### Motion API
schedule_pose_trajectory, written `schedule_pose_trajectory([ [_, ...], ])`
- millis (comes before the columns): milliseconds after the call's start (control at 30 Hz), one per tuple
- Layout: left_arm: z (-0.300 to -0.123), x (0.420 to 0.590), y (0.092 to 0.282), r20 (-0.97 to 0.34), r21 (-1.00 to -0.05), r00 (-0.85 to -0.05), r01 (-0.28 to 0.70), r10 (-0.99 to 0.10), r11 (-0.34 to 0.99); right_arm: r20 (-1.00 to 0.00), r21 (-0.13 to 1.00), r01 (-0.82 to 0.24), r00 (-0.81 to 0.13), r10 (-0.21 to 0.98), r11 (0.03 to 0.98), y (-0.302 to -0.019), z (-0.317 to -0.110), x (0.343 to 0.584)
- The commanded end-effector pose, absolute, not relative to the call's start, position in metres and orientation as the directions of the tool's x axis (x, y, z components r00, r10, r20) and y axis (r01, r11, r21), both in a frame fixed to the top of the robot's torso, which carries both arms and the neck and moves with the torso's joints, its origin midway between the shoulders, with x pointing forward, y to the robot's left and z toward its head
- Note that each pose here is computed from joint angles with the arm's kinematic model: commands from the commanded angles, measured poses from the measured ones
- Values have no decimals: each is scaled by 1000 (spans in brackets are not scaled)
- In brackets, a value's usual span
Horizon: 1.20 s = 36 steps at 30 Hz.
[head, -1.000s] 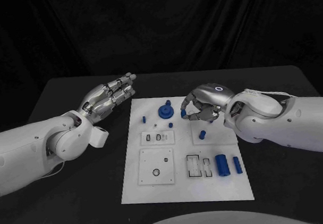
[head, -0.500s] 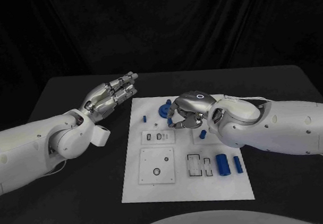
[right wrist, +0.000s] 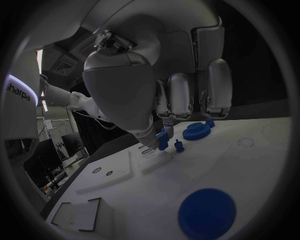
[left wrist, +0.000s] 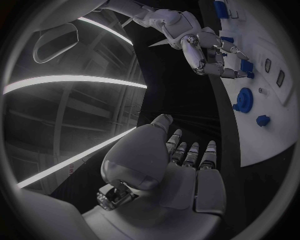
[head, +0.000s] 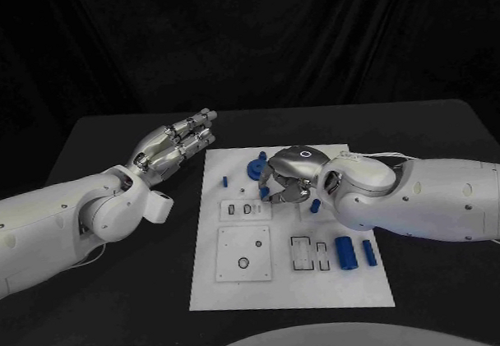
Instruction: Assemble the parts on the task board
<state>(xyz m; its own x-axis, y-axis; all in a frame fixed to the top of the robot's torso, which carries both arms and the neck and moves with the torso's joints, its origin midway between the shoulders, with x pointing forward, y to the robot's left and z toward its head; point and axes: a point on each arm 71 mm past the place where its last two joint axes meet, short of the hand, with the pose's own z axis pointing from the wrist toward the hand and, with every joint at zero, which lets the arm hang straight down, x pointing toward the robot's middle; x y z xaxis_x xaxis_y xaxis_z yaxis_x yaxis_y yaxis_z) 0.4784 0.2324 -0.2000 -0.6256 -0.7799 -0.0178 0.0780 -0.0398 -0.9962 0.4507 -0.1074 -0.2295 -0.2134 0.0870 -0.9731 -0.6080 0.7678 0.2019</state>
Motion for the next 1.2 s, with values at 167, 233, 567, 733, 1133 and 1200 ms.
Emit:
schedule_pose_trajectory([
  [167, -200, 477, 229, -10, -995, -638, 81, -770, -54, -971, 190, -600, -231, 60, 777, -105, -233, 448],
  [233, -200, 477, 229, -8, -995, -641, 80, -768, -56, -970, 189, -598, -236, 54, 779, -105, -234, 448],
  [567, -200, 478, 229, -8, -996, -641, 77, -767, -54, -966, 184, -591, -257, 33, 785, -104, -239, 448],
  [733, -200, 478, 229, -9, -996, -641, 77, -768, -53, -964, 184, -590, -265, 27, 786, -104, -241, 447],
  [1133, -202, 479, 230, -9, -996, -640, 73, -768, -50, -960, 183, -585, -278, 17, 790, -103, -245, 446],
  [1200, -202, 479, 230, -8, -996, -640, 73, -768, -50, -960, 183, -584, -279, 16, 791, -103, -246, 446],
])
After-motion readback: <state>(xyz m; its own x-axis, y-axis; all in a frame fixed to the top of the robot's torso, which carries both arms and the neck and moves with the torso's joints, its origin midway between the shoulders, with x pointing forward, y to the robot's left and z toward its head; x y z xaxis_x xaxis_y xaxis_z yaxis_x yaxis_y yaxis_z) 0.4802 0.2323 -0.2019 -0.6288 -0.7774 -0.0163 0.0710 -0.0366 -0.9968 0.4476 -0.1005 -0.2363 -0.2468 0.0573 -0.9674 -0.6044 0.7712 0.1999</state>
